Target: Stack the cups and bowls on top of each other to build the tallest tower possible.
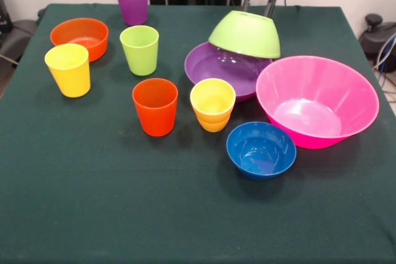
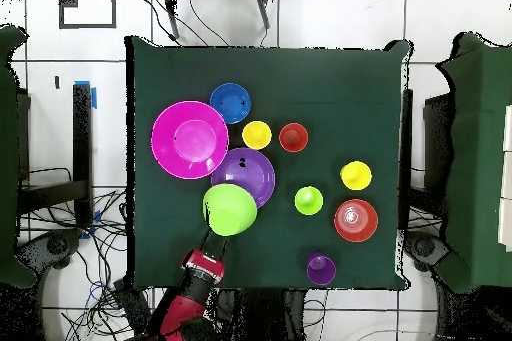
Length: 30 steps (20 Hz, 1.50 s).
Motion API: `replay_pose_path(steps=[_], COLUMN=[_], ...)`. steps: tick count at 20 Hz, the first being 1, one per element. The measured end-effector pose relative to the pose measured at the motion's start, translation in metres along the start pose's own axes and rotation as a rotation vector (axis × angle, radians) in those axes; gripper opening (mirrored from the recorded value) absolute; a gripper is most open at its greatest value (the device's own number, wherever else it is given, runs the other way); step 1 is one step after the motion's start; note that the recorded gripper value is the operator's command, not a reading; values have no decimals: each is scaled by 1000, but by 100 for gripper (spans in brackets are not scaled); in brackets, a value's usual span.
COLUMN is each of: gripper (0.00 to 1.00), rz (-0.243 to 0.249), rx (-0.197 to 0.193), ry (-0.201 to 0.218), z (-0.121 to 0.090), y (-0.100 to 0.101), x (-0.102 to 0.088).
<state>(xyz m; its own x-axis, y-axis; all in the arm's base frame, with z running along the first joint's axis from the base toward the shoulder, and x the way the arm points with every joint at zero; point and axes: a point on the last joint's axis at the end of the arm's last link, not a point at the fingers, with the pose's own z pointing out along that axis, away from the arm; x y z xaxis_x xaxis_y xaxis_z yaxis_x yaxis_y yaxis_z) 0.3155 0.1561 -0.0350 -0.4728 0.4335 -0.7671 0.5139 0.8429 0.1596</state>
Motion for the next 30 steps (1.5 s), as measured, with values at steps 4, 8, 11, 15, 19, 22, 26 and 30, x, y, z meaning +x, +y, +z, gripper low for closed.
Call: replay_pose_path(steps=[4,8,11,15,19,22,26,30], gripper=[100,100,100,100,100,100,100,100], rz=[2,12,18,26,24,18,20,20], rx=[-5,-2,0,4,6,9,8,-1], ry=[-21,-55,-76,-107,-117,-118,-118,-104], z=[2,10,15,22,25,26,26,23], y=[3,5,5,5,4,2,3,7], x=[-11,-18,-19,-22,-23,-23,-23,-24])
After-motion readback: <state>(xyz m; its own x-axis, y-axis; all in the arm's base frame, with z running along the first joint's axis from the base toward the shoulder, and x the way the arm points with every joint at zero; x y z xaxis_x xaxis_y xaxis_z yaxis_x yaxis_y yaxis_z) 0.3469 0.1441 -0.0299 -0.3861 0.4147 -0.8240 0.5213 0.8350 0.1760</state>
